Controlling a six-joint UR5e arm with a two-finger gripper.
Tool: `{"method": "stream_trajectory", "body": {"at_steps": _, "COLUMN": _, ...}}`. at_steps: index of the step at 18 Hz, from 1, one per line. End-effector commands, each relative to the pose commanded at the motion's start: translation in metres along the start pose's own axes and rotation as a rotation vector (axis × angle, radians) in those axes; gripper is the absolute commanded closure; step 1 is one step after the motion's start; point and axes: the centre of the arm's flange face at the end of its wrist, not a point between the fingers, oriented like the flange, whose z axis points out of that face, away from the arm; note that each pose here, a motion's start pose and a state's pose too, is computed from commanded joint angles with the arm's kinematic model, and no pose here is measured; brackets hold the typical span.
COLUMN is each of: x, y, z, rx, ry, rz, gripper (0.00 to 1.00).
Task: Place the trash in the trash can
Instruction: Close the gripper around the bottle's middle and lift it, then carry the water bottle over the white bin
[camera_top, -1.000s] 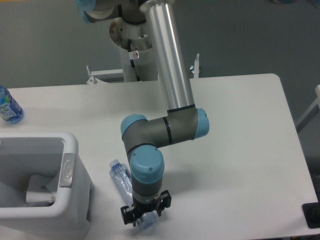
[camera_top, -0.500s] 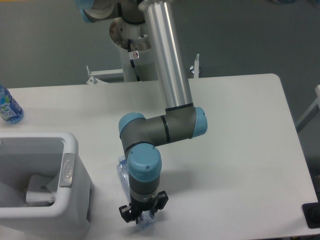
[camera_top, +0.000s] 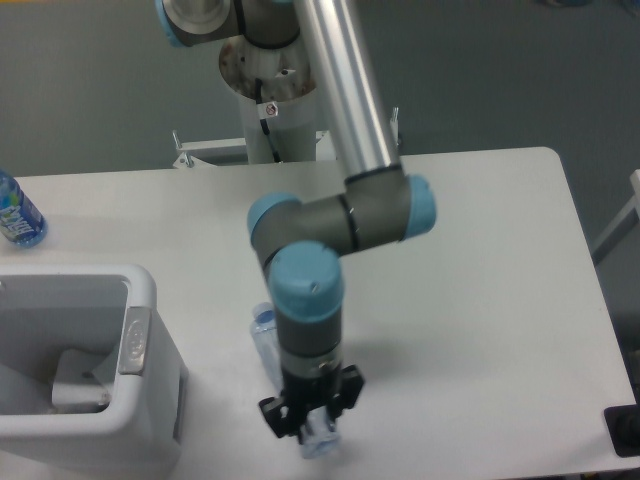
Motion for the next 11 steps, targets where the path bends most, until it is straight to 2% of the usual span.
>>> {"method": "stream_trajectory", "body": {"at_steps": 3, "x": 0.019, "y": -0.048, "z": -0.073, "rx": 0.153, "ry": 0.107, "rz": 0.019, "gripper": 0.52}}
{"method": "stream_trajectory", "body": {"at_steps": 5, "x": 0.032, "y": -0.062, "z": -0.106, "rx": 0.212, "ry": 0.135, "rz": 0.023, "gripper": 0.52}}
{"method": "stream_trajectory", "body": {"at_steps": 7, "x": 0.046, "y": -0.065, "z": -0.133, "rx": 0.263, "ry": 0.154, "rz": 0.048, "gripper": 0.52}}
{"method": "stream_trajectory", "body": {"at_steps": 9, "x": 0.085, "y": -0.058, "z": -0.146, "rx": 0.326, "ry": 0.207, "rz": 0.103, "gripper": 0.52}}
{"method": "stream_trajectory", "body": {"at_steps": 11, "x": 0.13, "y": -0.038, "z": -0.147, "rx": 0.314, "ry": 0.255, "rz": 0.15, "gripper": 0.52}}
